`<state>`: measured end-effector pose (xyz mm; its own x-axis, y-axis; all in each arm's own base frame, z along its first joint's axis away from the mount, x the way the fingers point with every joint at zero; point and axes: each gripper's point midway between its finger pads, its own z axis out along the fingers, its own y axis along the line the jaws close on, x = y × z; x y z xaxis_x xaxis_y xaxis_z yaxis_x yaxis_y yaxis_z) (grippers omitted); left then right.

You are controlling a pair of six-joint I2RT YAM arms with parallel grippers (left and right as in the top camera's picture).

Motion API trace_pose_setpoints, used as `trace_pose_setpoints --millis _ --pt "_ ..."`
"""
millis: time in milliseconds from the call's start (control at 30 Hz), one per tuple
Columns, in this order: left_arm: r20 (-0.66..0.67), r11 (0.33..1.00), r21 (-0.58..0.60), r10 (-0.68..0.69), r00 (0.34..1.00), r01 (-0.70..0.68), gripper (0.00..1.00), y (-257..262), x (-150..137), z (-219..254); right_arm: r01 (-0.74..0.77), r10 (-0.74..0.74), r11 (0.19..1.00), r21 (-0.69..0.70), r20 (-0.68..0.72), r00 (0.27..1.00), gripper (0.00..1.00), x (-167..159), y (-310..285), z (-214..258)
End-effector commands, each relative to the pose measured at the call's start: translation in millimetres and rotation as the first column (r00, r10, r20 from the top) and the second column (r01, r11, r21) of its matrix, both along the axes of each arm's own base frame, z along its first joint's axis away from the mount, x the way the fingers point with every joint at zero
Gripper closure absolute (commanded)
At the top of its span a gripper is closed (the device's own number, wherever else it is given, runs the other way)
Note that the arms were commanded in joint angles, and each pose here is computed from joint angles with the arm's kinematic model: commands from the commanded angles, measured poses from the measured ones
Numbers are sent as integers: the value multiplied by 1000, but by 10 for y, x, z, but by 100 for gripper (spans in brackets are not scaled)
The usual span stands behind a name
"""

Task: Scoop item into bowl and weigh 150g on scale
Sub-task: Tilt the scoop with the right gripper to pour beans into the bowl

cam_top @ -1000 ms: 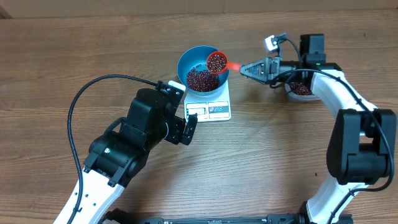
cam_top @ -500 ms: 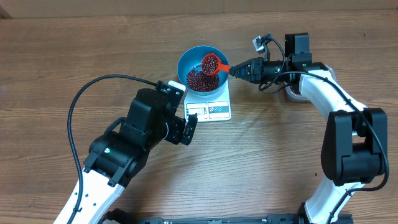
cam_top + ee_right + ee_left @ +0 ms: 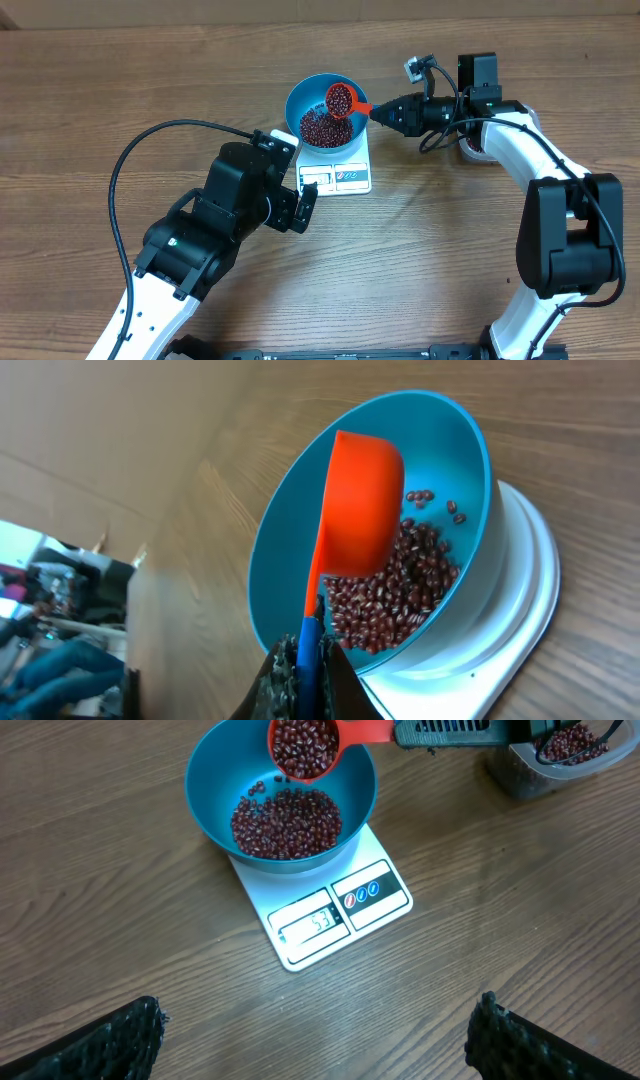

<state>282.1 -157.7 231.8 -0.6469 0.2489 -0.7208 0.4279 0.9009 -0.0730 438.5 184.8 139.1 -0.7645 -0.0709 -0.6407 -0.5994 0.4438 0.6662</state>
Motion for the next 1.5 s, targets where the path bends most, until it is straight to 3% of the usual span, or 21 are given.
trace_pose_setpoints --millis 0,267,633,900,1300,1467 --pt "0 1000 12 7 1000 -7 0 34 11 -26 -49 51 999 -23 123 991 96 31 15 52" --pt "0 1000 12 7 1000 -7 0 34 11 -26 -140 173 983 -116 353 919 96 13 13 37" --pt "0 1000 12 7 1000 -7 0 35 10 -26 -201 335 939 -278 613 716 96 36 -1 20" --pt "0 1000 12 7 1000 -7 0 34 11 -26 -154 390 912 -379 689 612 96 164 -52 -2" --pt "0 1000 12 7 1000 -7 0 34 11 -26 -64 382 913 -403 788 483 96 406 -59 202" --pt "0 1000 12 7 1000 -7 0 34 11 -26 -64 382 913 -404 787 485 96 404 -58 199"
